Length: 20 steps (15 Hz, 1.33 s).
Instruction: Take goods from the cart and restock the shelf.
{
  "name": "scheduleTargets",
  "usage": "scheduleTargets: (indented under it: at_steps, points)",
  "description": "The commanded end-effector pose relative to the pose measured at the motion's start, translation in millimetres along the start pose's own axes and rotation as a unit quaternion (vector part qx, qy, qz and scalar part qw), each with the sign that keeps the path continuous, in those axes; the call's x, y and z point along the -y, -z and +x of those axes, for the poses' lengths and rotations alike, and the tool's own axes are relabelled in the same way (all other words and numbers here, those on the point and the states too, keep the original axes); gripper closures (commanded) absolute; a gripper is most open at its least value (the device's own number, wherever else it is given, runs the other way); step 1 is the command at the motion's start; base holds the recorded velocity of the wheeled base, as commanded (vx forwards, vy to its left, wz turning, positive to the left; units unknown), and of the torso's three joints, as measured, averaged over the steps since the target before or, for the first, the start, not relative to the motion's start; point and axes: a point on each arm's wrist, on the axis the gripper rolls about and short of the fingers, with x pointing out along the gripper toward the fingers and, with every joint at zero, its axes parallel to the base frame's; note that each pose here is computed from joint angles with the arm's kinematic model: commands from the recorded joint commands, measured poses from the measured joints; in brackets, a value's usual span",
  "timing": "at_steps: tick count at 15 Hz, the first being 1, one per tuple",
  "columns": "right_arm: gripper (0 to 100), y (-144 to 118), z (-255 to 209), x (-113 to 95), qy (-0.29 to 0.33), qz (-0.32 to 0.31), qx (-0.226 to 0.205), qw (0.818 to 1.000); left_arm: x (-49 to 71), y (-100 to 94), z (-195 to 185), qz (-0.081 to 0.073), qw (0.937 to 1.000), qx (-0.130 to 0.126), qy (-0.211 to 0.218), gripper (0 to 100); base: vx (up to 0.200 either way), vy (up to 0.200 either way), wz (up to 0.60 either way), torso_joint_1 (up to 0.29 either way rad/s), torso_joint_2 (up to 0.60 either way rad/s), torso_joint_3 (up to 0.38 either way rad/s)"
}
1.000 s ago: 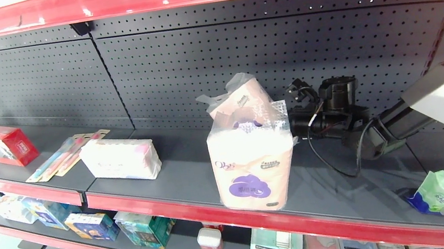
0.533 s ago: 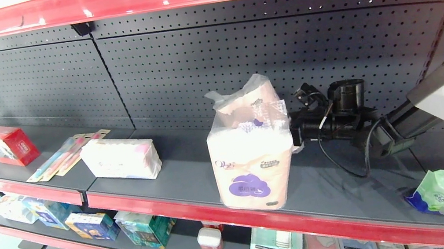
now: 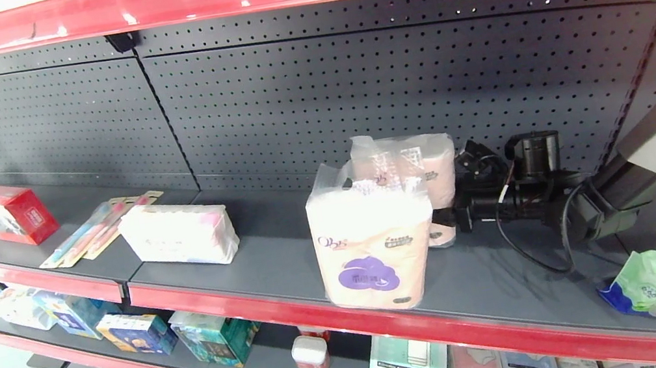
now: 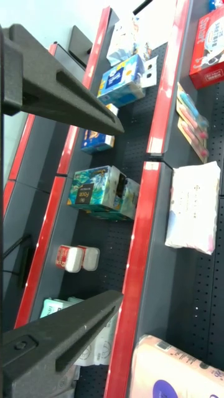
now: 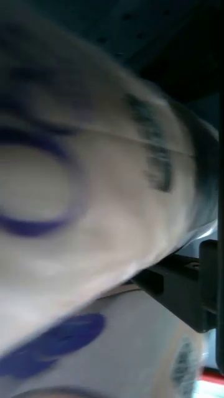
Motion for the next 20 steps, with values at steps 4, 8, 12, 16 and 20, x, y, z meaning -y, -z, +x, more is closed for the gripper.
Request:
scheduleTargets:
  at_steps: [4,8,12,16,20]
  points:
    - [100,14.5,-13.3,5.7,-0.004,-0.014,-0.008,1.0,0.0,0.2,0.2,0.0,1.0,-0.001,0.0,0,0.0,0.0,0.0,0.0,0.0,0.0]
    - [100,16.4,-13.9,4.1,-0.01,-0.011,-0.008,1.0,0.0,0.2,0.2,0.0,1.0,-0.001,0.0,0,0.0,0.0,0.0,0.0,0.0,0.0]
    - [100,15.0,-5.1,-2.9,-0.022,-0.016,-0.008,1.0,0.0,0.2,0.2,0.0,1.0,-0.001,0.0,0,0.0,0.0,0.0,0.0,0.0,0.0]
    - [100,14.7,6.8,-10.6,-0.032,-0.011,-0.011,0.999,0.0,0.2,0.2,0.0,1.0,-0.001,0.0,0,0.0,0.0,0.0,0.0,0.0,0.0]
    - [100,11.6,11.7,-5.6,0.005,-0.001,-0.017,1.0,0.0,0.2,0.2,0.0,1.0,-0.001,0.0,0,0.0,0.0,0.0,0.0,0.0,0.0]
